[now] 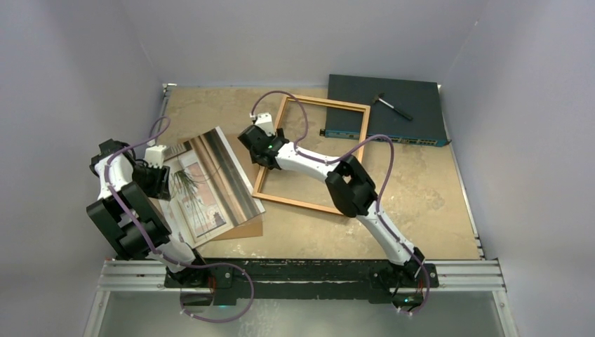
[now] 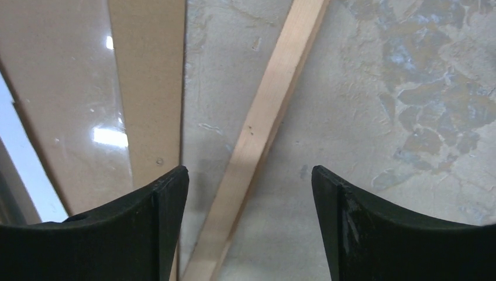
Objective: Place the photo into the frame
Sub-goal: Adjust the photo frame at the center of the board.
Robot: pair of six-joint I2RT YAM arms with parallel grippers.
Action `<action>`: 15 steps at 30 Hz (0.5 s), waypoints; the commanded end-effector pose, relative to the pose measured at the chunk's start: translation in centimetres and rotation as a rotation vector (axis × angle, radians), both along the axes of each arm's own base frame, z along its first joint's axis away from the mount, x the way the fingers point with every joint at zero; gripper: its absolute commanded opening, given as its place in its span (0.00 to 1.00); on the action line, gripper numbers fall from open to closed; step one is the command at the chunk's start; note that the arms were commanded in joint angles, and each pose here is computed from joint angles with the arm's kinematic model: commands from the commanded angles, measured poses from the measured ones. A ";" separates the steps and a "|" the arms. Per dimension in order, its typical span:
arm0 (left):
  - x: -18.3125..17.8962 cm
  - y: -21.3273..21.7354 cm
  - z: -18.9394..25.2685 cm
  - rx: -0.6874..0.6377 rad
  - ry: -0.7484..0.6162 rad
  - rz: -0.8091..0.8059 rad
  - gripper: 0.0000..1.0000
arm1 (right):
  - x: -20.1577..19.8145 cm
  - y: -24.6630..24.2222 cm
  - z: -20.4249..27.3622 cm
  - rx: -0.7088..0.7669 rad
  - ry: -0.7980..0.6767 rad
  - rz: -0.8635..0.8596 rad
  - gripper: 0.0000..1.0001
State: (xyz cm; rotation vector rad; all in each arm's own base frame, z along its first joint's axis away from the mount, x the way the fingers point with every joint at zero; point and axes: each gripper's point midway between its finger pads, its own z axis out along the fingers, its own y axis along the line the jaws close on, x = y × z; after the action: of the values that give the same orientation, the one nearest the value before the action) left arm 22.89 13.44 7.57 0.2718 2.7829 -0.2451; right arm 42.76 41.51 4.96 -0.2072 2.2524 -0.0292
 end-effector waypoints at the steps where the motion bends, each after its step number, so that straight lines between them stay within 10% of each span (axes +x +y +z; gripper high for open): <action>1: -0.1 0.1 1.0 0.015 -0.026 -0.024 0.39 | -0.8 -1.9 1.8 -0.006 -0.002 -0.011 0.76; 15: 0.1 0.3 1.1 0.021 -0.029 -0.027 0.39 | -3.0 -4.1 5.9 0.055 -0.020 -0.035 0.78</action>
State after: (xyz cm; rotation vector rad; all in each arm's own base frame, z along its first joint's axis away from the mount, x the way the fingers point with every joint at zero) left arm 22.67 13.35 7.62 0.2755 2.7894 -0.2494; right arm 38.67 36.12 4.71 -0.2347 2.3173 -0.0924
